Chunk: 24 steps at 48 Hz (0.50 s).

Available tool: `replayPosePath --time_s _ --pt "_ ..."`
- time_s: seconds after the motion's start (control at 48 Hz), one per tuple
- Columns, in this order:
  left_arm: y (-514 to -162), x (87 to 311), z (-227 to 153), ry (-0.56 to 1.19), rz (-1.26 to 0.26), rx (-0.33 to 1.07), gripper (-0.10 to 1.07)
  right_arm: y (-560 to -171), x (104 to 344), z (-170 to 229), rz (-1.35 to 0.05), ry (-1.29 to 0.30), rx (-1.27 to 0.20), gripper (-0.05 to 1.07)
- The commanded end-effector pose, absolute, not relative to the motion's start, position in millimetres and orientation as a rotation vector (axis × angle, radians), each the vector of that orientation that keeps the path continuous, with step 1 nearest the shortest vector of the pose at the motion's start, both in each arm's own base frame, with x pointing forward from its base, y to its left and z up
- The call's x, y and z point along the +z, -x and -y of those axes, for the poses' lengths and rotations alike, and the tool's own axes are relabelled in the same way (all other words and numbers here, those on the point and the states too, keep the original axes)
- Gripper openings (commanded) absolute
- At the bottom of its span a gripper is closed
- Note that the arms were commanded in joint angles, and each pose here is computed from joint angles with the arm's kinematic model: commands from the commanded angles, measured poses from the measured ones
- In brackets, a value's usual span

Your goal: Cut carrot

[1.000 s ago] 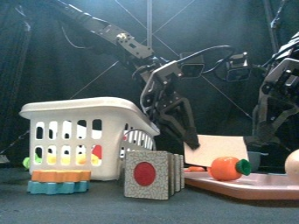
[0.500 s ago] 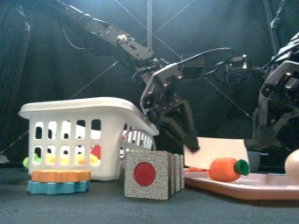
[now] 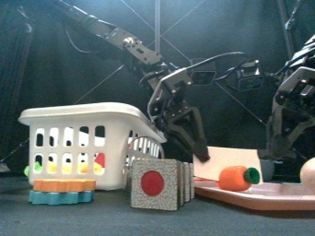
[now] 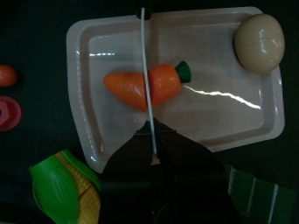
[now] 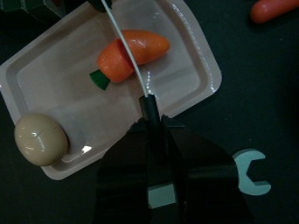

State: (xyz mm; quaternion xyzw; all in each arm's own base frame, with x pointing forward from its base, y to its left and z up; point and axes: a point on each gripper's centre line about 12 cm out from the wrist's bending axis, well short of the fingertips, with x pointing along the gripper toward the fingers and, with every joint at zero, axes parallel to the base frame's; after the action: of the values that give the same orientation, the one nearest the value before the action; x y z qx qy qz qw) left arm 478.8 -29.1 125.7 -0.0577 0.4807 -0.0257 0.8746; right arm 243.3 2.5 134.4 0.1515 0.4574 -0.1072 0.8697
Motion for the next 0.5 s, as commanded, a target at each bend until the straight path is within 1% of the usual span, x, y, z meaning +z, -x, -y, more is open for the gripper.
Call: replayPosePath --time_s 0.0,0.479 --pt "-471.8 120.6 35.4 0.118 -1.049 -0.068 0.39 -239.8 130.5 3.3 -0.971 -0.341 -0.259 0.35" --pt "-471.7 118.4 35.4 0.116 -1.053 -0.068 0.39 -241.2 129.8 3.1 -0.971 -0.341 -0.258 0.35"
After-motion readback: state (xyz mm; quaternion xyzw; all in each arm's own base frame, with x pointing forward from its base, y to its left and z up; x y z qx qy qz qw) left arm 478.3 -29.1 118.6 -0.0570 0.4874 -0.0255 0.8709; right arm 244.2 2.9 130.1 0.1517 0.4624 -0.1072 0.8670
